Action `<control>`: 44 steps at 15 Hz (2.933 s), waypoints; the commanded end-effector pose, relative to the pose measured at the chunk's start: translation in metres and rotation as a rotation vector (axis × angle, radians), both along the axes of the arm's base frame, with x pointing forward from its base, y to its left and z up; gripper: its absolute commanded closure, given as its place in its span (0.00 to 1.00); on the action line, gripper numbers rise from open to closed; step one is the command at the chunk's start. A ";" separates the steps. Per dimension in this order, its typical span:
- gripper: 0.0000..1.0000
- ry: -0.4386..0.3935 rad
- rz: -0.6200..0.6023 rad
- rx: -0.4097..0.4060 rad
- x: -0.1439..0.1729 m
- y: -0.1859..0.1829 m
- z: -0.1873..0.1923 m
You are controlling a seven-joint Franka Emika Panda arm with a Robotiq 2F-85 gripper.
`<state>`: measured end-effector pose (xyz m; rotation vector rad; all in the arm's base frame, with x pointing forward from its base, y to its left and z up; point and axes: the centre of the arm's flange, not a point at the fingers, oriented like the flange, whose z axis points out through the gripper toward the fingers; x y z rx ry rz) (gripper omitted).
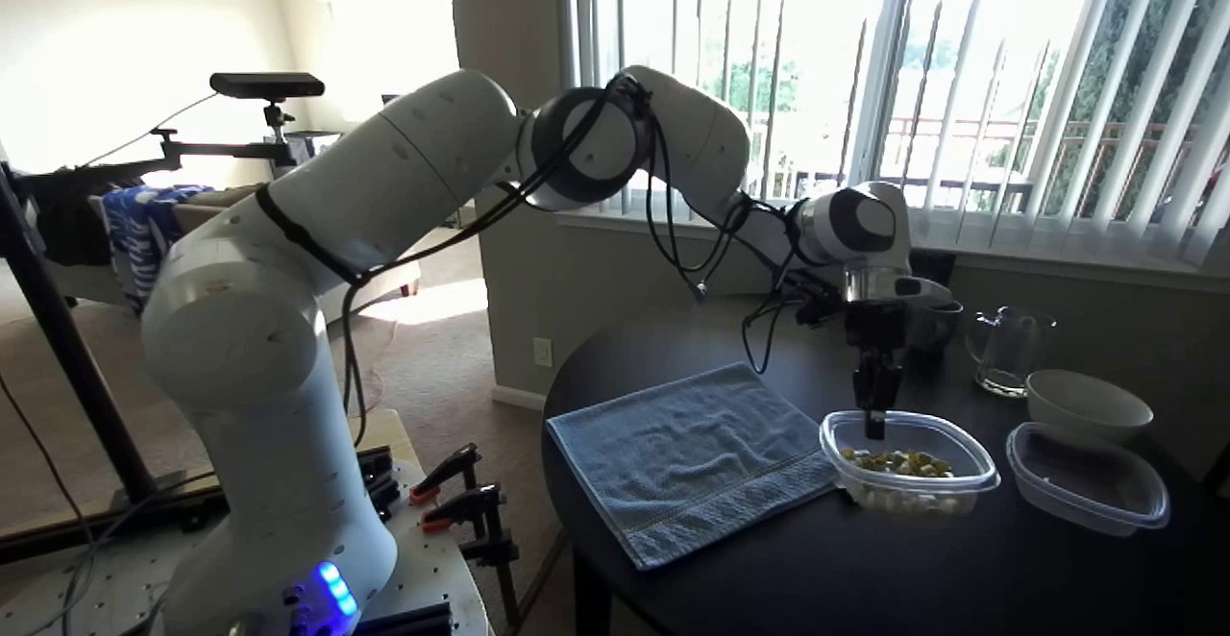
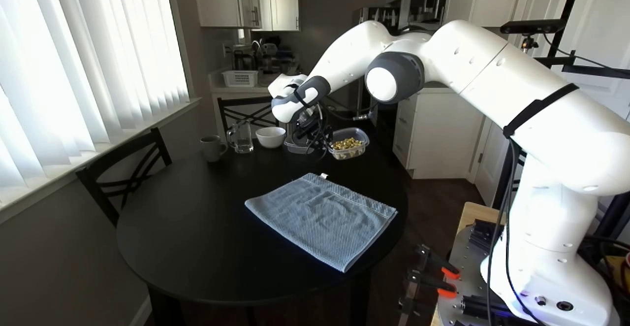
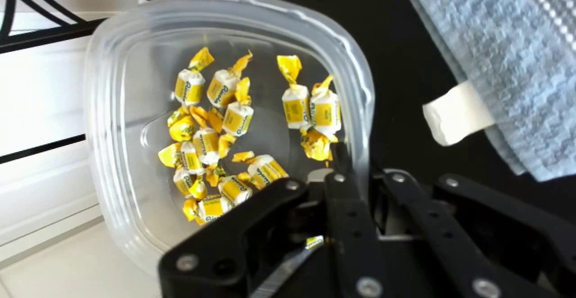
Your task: Pour the contents of the lunchbox onto the blue towel on the table
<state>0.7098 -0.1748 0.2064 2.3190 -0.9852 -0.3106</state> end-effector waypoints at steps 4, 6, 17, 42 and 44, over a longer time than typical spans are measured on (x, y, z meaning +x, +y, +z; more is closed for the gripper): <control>0.94 0.134 0.258 0.169 -0.069 0.105 0.014; 0.94 0.133 0.318 0.250 -0.077 0.128 0.021; 0.94 0.043 0.529 0.686 -0.108 0.150 0.079; 0.94 0.219 0.830 1.418 -0.117 0.153 0.044; 0.94 0.268 0.885 1.487 -0.122 0.160 0.037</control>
